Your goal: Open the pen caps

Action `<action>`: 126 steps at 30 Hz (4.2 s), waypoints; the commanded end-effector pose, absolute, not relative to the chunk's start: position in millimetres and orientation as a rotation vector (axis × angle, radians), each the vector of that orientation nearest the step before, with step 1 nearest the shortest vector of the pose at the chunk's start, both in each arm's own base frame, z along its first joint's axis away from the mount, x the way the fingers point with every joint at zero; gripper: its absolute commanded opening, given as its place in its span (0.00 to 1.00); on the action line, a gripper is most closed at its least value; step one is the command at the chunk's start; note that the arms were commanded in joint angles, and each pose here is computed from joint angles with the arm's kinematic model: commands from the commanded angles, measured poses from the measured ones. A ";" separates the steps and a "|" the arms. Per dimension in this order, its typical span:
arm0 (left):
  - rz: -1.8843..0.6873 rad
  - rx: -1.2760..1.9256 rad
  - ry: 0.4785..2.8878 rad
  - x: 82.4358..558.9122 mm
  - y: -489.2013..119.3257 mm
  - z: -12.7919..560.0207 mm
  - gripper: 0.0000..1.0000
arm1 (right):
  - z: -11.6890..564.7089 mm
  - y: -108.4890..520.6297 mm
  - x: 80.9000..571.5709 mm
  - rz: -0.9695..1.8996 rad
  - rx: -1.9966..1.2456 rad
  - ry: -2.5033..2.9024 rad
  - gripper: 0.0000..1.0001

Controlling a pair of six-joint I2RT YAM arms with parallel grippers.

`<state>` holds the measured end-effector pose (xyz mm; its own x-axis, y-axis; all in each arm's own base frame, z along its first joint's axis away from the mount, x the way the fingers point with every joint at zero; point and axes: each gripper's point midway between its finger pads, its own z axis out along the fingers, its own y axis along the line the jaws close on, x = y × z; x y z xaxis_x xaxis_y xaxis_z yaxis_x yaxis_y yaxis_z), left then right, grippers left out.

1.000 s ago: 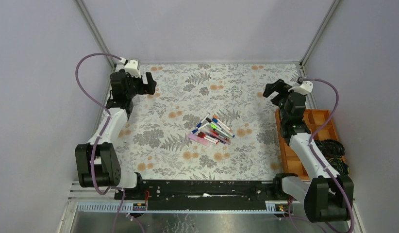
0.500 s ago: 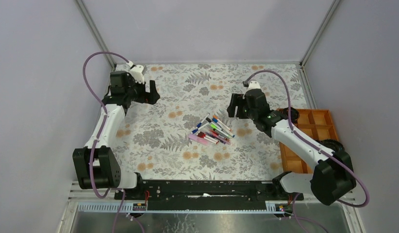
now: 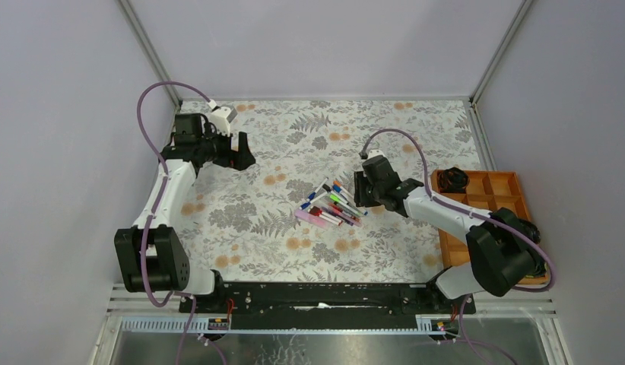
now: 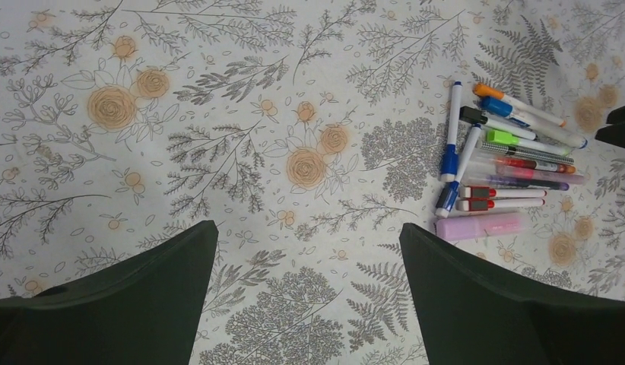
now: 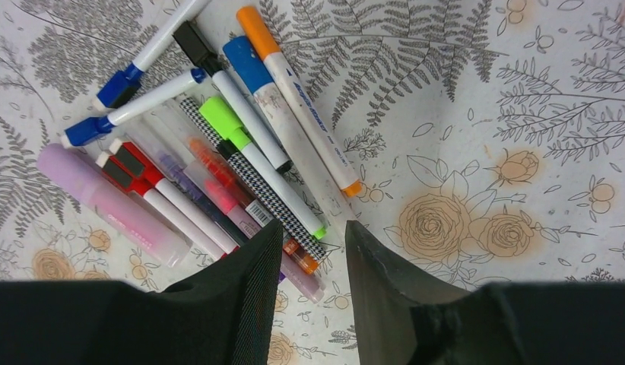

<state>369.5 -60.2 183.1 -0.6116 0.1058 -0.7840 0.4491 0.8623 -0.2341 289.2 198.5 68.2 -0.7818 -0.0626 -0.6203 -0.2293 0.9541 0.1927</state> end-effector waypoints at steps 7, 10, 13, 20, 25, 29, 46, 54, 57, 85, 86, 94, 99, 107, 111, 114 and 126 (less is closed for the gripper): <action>-0.602 0.466 2.155 361.1 -71.7 203.8 0.99 | 33.2 193.4 284.0 0.261 -0.237 2.533 0.46; -0.619 0.475 2.154 359.2 -74.3 204.7 0.99 | 26.5 192.8 283.9 0.249 -0.249 2.544 0.46; -0.628 0.476 2.157 357.7 -75.0 203.6 0.99 | 18.3 192.8 283.2 0.239 -0.258 2.564 0.45; -0.643 0.489 2.156 354.6 -78.4 203.5 0.99 | 12.0 194.1 281.7 0.236 -0.280 2.576 0.42; -0.660 0.506 2.149 351.5 -81.8 206.1 0.99 | 8.0 197.4 273.0 0.224 -0.322 2.582 0.40; -0.678 0.522 2.145 347.5 -84.9 207.6 0.99 | 6.9 203.5 266.2 0.186 -0.382 2.575 0.39; -0.729 0.588 2.145 330.7 -94.7 207.0 0.99 | 0.4 216.2 276.4 0.159 -0.458 2.563 0.32; -0.751 0.621 2.128 324.9 -101.0 209.2 0.99 | 24.0 219.4 268.6 0.243 -0.476 2.524 0.16; -0.758 0.631 2.123 323.3 -103.8 210.1 0.99 | 39.2 224.3 265.7 0.300 -0.484 2.504 0.10; -0.904 1.475 1.691 227.5 -173.7 212.5 0.99 | 198.3 323.9 160.3 1.480 -1.025 2.382 0.00; -0.907 1.503 1.673 224.6 -174.5 210.4 0.98 | 199.3 324.7 159.1 1.498 -1.031 2.380 0.00; -0.939 1.646 1.591 205.4 -187.4 203.6 0.88 | 205.6 335.1 157.2 1.623 -1.060 2.383 0.00; -0.949 1.693 1.572 196.6 -192.3 202.7 0.74 | 203.9 340.1 160.4 1.650 -1.066 2.404 0.00; -0.942 1.765 1.574 188.4 -194.7 192.5 0.51 | 205.7 346.7 166.6 1.666 -1.067 2.400 0.00; -0.942 1.804 1.583 185.3 -195.5 186.7 0.22 | 204.3 348.2 168.4 1.665 -1.055 2.404 0.00; -0.936 1.819 1.584 185.2 -196.6 185.3 0.00 | 201.8 350.7 169.0 1.681 -1.025 2.413 0.06; -0.932 1.806 1.570 187.2 -200.3 191.6 0.00 | 188.8 386.4 159.8 1.817 -1.020 2.391 0.51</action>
<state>181.6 -192.5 179.9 0.0390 0.6243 -0.7802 0.9881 -0.1402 -0.0628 168.6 364.7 179.5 -0.8085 -0.4870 -0.3303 -0.4791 0.2189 0.8500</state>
